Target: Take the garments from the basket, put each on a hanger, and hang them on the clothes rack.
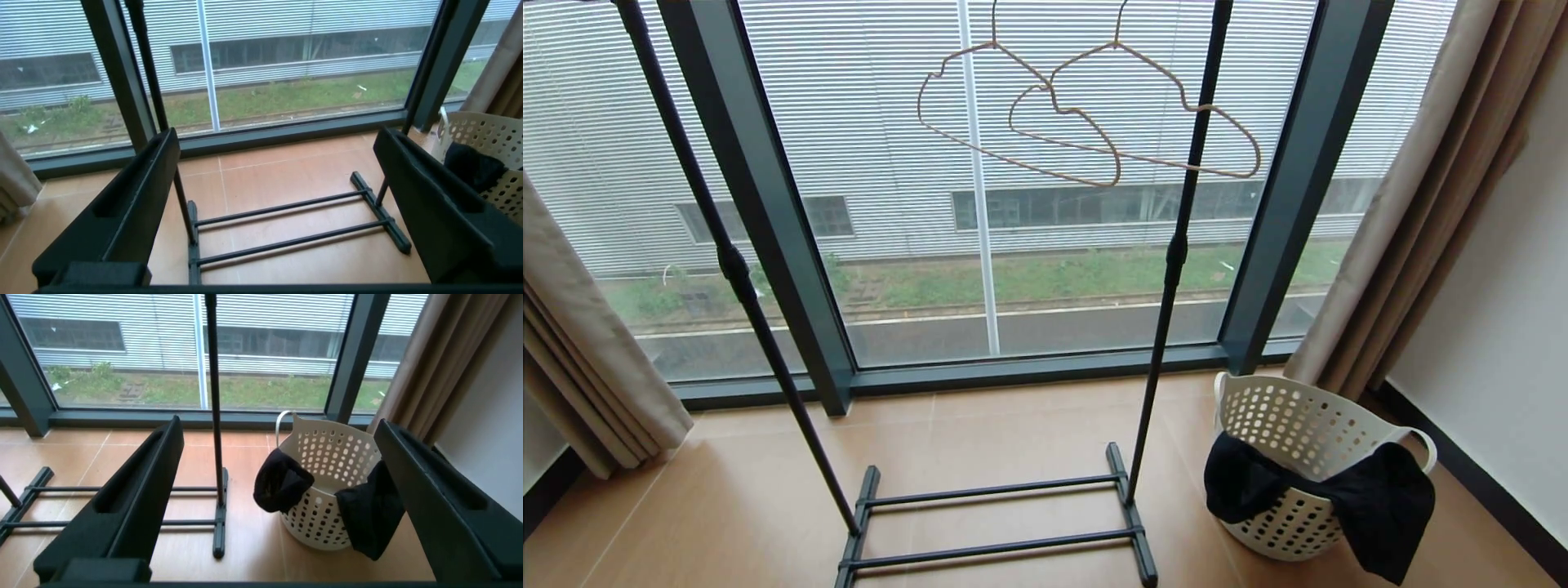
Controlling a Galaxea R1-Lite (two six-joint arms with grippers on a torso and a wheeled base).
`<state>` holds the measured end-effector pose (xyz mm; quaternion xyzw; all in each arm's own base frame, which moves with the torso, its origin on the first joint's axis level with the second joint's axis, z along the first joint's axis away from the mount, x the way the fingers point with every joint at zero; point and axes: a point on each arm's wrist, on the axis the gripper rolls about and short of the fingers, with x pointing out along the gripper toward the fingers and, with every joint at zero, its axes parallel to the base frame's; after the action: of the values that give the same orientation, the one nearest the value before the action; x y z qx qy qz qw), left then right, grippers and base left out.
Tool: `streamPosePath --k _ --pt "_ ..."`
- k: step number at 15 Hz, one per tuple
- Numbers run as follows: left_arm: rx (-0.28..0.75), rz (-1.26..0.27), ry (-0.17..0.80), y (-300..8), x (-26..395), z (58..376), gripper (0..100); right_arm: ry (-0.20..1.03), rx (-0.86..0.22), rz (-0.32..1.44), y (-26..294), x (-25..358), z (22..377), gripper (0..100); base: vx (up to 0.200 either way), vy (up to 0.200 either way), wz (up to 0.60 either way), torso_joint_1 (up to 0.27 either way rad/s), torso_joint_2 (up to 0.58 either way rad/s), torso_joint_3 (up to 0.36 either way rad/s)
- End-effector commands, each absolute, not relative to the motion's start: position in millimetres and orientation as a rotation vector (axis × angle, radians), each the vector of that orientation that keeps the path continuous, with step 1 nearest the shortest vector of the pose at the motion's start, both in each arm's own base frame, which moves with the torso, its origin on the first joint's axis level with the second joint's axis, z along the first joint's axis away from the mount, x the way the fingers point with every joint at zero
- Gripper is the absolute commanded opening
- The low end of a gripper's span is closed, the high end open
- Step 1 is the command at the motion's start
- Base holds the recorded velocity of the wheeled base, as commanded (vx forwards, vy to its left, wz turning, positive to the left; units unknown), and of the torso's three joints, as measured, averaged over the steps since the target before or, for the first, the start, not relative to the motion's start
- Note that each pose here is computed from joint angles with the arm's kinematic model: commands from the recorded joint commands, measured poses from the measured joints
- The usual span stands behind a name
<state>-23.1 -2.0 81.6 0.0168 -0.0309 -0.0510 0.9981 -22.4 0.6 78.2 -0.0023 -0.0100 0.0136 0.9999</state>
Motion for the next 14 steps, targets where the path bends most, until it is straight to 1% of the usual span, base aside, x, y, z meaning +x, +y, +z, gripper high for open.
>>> streamPosePath --k 1,3,7,13,14 --pt "0.035 -0.102 -0.063 -2.0 -23.1 81.8 100 -0.022 -0.005 0.028 0.6 -22.5 78.3 100 0.000 0.000 0.00 -0.095 0.45 0.334" --pt "0.035 -0.102 -0.063 -2.0 -23.1 81.8 100 -0.018 -0.006 0.028 0.6 -22.4 78.1 100 0.000 0.000 0.00 -0.041 0.19 0.154" --pt "0.033 -0.102 -0.061 -2.0 -23.0 81.8 100 -0.020 -0.006 0.028 0.6 -22.4 78.3 100 0.000 0.000 0.00 -0.006 0.03 0.027" --pt "0.035 -0.102 -0.063 -2.0 -23.1 81.8 100 -0.020 -0.005 0.028 0.6 -22.4 78.3 100 0.000 0.000 -0.60 0.001 0.00 0.004" --pt "0.035 -0.102 -0.063 -2.0 -23.1 81.8 100 -0.020 -0.005 0.028 0.6 -22.4 78.3 100 0.000 0.000 0.00 0.000 0.00 0.000"
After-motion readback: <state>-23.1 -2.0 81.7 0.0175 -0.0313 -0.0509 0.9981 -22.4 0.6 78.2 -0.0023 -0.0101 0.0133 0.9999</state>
